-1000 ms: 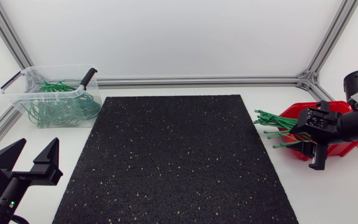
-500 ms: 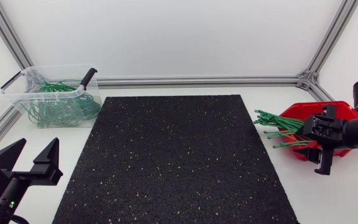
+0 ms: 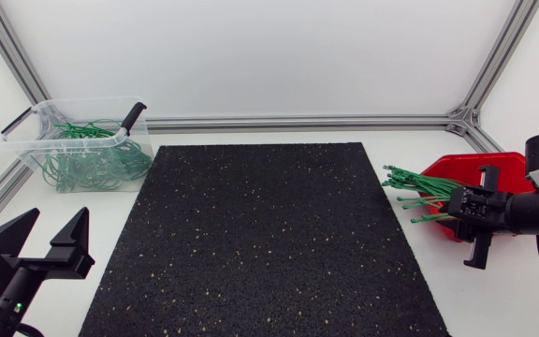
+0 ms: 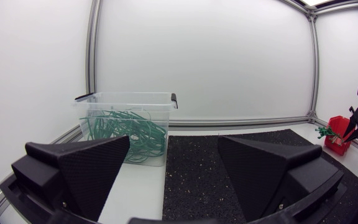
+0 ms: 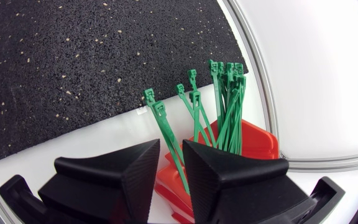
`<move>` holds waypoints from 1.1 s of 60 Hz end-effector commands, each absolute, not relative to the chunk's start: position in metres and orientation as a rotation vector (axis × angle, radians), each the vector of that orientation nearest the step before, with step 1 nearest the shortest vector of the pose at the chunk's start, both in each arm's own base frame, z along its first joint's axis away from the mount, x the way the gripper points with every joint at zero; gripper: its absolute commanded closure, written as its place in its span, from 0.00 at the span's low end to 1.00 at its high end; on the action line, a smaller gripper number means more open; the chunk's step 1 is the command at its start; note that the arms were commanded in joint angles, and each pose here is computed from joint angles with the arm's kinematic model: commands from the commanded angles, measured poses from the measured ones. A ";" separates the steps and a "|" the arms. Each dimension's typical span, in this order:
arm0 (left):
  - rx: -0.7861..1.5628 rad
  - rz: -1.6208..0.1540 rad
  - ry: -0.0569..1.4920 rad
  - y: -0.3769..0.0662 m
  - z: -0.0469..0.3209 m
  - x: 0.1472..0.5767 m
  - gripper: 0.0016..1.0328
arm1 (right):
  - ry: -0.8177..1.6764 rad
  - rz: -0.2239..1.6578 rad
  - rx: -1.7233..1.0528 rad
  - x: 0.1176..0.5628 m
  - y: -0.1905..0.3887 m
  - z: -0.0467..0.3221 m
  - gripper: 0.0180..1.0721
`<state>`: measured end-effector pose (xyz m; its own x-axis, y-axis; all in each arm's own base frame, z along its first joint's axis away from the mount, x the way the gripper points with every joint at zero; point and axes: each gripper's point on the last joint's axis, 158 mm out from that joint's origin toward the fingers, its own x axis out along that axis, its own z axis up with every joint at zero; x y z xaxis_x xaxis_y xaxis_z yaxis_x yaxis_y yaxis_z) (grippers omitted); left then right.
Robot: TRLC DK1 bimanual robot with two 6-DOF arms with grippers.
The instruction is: Take a green cable tie from the red box, thread the tail through the head to close it, then place it in the transparent bin on the left.
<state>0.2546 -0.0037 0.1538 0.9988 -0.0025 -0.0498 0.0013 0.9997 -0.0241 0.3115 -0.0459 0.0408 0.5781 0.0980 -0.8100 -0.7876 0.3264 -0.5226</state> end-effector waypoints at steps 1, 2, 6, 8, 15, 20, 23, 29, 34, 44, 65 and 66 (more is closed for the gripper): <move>-0.030 -0.002 0.126 -0.005 0.125 0.255 0.04 | 0.759 0.675 -1.118 0.309 -0.045 0.035 0.81; -0.030 -0.002 0.126 -0.005 0.125 0.255 0.04 | 0.758 0.674 -1.119 0.309 -0.045 0.035 0.81; -0.030 -0.002 0.126 -0.005 0.125 0.255 0.04 | 0.754 0.668 -1.124 0.310 -0.045 0.033 0.81; -0.030 -0.002 0.124 -0.005 0.126 0.255 0.04 | 0.751 0.664 -1.129 0.311 -0.046 0.033 0.81; -0.030 -0.002 0.126 -0.005 0.125 0.255 0.04 | 0.751 0.670 -1.134 0.309 -0.045 0.030 0.81; -0.029 -0.004 0.126 -0.005 0.125 0.255 0.04 | 0.753 0.668 -1.135 0.309 -0.045 0.030 0.81; -0.029 -0.006 0.126 -0.006 0.125 0.255 0.04 | 0.752 0.665 -1.136 0.309 -0.046 0.031 0.81; -0.029 -0.010 0.126 -0.007 0.125 0.255 0.04 | 0.747 0.661 -1.141 0.308 -0.045 0.032 0.81; -0.029 -0.012 0.126 -0.007 0.125 0.255 0.04 | 0.745 0.663 -1.145 0.307 -0.045 0.032 0.81; -0.029 -0.010 0.126 -0.007 0.125 0.255 0.04 | 0.760 0.664 -1.150 0.307 -0.045 0.026 0.81; -0.029 -0.006 0.126 -0.006 0.125 0.255 0.04 | 0.747 0.642 -1.183 0.313 -0.044 0.024 0.81; -0.029 -0.006 0.126 -0.006 0.125 0.255 0.04 | 0.748 0.640 -1.180 0.313 -0.044 0.023 0.81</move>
